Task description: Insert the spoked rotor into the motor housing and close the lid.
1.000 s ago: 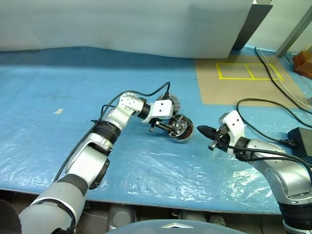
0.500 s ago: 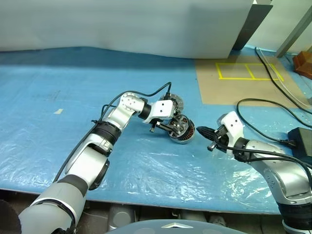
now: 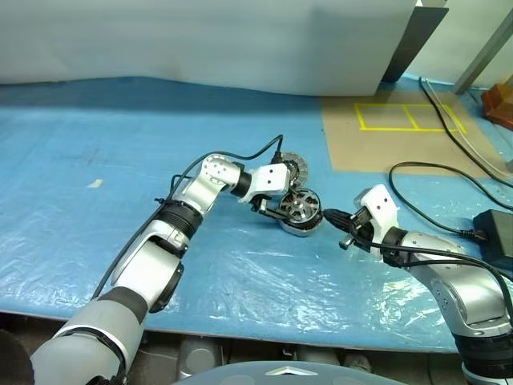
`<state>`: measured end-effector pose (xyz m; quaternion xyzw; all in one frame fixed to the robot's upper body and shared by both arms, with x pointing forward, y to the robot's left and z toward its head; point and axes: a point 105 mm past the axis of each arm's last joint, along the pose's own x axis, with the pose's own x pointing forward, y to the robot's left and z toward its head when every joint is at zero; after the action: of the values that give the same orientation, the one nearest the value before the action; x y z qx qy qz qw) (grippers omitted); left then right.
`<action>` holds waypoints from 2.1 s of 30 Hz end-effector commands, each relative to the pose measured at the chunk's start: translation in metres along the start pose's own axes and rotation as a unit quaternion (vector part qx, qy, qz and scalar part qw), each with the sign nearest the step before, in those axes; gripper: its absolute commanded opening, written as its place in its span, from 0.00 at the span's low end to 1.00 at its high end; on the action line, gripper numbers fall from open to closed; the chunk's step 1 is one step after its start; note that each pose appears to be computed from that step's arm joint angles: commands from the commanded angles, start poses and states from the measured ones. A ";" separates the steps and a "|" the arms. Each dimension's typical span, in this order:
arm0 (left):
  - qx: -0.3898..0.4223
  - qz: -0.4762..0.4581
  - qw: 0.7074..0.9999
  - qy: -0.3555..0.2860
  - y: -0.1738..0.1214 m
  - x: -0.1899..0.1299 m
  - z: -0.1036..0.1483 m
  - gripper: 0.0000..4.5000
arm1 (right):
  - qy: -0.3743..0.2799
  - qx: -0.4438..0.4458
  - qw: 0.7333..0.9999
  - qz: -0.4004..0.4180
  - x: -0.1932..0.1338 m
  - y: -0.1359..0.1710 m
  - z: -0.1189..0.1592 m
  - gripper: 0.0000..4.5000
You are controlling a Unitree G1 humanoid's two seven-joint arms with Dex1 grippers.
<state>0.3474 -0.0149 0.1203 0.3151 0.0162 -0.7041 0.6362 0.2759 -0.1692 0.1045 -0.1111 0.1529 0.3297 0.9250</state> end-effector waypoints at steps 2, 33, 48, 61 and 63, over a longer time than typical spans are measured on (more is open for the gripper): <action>0.024 0.000 1.000 -0.010 0.005 -0.006 0.011 0.65 | -0.015 -0.010 1.000 0.003 -0.001 0.003 0.006 0.00; -0.158 0.170 0.962 -0.141 0.008 -0.110 0.002 0.65 | -0.032 -0.040 0.993 0.108 0.050 0.020 0.024 0.00; -0.170 0.194 0.954 -0.151 0.039 -0.111 0.001 0.65 | -0.103 0.046 0.988 0.102 0.030 0.010 0.040 0.00; -0.237 0.220 0.940 -0.104 0.071 -0.087 -0.023 0.65 | -0.066 0.031 0.995 0.067 0.008 0.005 0.040 0.00; -0.257 0.232 0.930 -0.120 0.079 -0.085 -0.018 0.65 | -0.057 0.029 0.996 0.061 0.005 0.005 0.036 0.00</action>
<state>0.4181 0.0558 0.1531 0.0562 0.0764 -0.5535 0.8275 0.2864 -0.1479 0.1248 -0.0427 0.1337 0.3930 0.9088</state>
